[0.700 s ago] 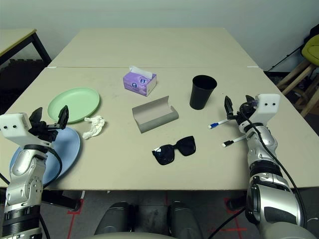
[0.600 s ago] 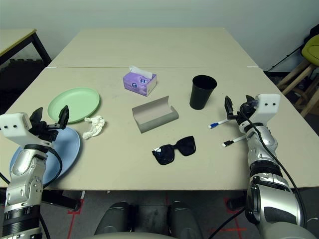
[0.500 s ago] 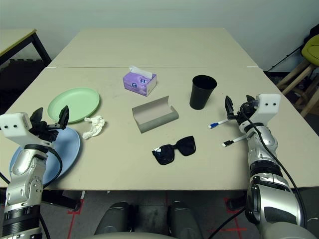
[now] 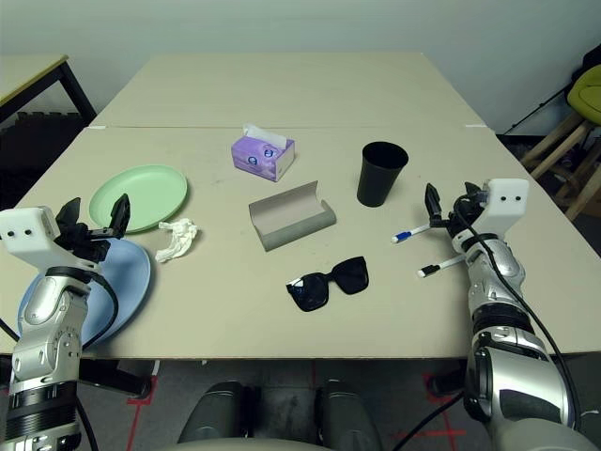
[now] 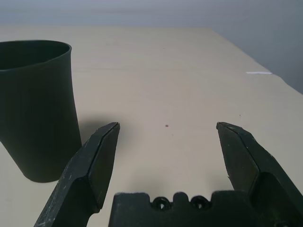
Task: Organize and tidy the items on the table.
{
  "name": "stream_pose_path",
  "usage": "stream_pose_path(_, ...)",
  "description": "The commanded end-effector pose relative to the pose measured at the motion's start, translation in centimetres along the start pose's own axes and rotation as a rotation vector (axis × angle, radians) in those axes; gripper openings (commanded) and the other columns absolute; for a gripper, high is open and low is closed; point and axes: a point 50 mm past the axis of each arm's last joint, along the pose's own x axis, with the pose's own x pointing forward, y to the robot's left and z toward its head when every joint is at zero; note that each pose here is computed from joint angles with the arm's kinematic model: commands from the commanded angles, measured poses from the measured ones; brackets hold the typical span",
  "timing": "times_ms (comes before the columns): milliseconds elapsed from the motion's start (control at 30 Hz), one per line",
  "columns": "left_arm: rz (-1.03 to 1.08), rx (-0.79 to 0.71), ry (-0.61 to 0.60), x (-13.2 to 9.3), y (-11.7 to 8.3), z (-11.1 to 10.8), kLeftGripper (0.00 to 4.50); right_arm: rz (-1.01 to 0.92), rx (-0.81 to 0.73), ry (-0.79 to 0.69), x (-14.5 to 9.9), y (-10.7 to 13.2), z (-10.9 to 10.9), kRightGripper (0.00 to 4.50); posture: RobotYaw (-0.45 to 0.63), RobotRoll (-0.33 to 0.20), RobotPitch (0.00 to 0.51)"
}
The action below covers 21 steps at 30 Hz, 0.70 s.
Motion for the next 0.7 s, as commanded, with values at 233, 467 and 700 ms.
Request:
stream_pose_path(233, -0.015, 0.011, 0.015, 0.1, 0.2, -0.3, 4.49, 0.328, 0.016, -0.030, -0.5, 1.6, 1.0, 4.49, 0.10, 0.000, 0.010)
stream_pose_path(467, -0.023, 0.009, 0.021, 0.3, 0.2, -0.5, 4.49, 0.649, -0.006, -0.035, -2.8, 4.8, 1.0, 4.49, 0.10, 0.000, 0.013)
stream_pose_path(700, -0.029, 0.011, 0.019, 0.4, 0.2, -0.5, 4.49, 0.829, 0.034, -0.046, -4.7, 6.2, 1.0, 4.49, 0.10, 0.000, 0.010)
